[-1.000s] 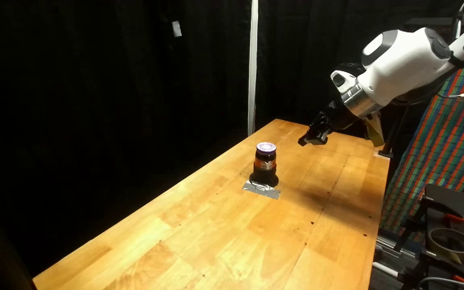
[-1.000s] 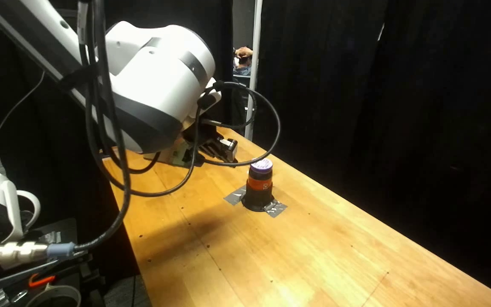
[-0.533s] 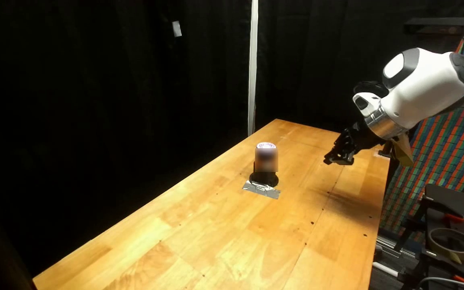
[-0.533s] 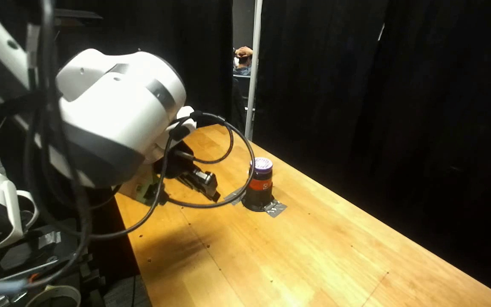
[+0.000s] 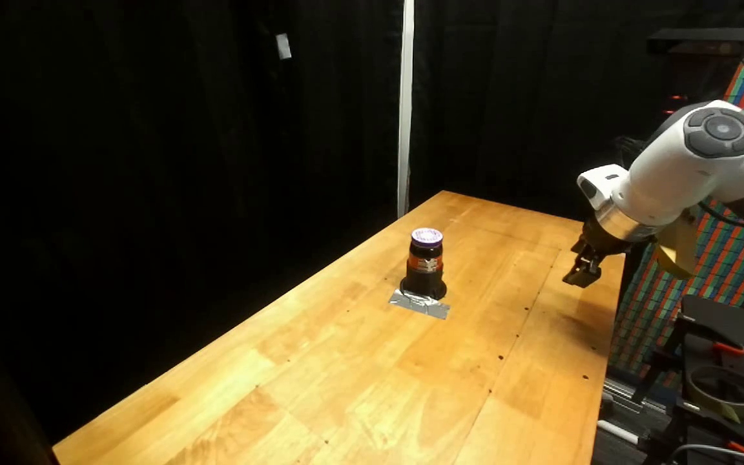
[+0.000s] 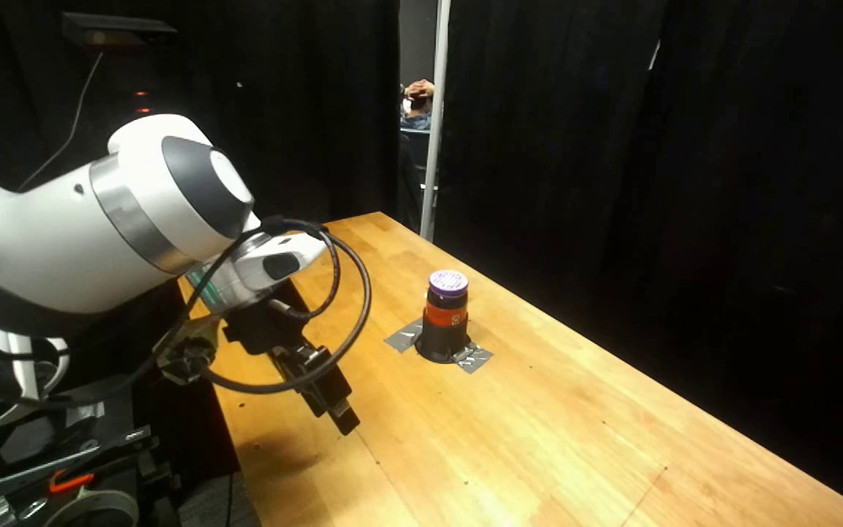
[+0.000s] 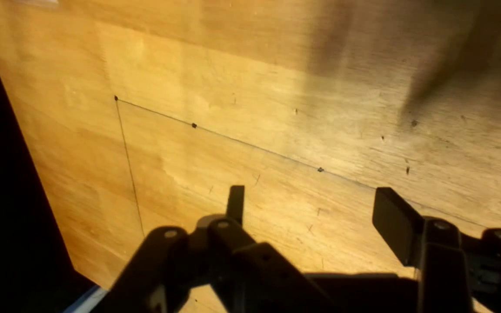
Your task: Put the rubber band around the base of the cup
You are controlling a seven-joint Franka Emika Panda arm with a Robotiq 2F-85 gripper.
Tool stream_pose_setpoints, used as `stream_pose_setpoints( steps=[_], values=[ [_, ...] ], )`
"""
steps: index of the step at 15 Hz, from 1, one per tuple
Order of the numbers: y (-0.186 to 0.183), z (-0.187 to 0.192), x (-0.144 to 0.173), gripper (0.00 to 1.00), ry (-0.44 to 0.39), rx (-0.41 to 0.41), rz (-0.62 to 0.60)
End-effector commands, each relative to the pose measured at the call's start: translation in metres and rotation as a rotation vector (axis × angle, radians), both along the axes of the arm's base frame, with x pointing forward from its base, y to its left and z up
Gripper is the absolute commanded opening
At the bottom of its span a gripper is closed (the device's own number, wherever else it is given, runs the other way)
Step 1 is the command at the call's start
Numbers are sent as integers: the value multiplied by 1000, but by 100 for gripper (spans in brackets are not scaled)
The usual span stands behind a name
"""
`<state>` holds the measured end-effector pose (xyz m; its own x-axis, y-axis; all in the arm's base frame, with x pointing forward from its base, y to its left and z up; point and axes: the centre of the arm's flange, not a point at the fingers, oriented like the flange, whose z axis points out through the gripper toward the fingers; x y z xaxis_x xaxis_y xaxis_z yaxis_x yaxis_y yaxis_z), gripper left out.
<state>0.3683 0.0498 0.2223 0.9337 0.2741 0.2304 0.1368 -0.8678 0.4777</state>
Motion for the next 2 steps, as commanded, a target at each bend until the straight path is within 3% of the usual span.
stream_pose_setpoints(
  steps=[1,2],
  values=[
    [35,77,-4,100,-8,-12,-58],
    [44,86,-1,100,-12,-2,-79]
  ],
)
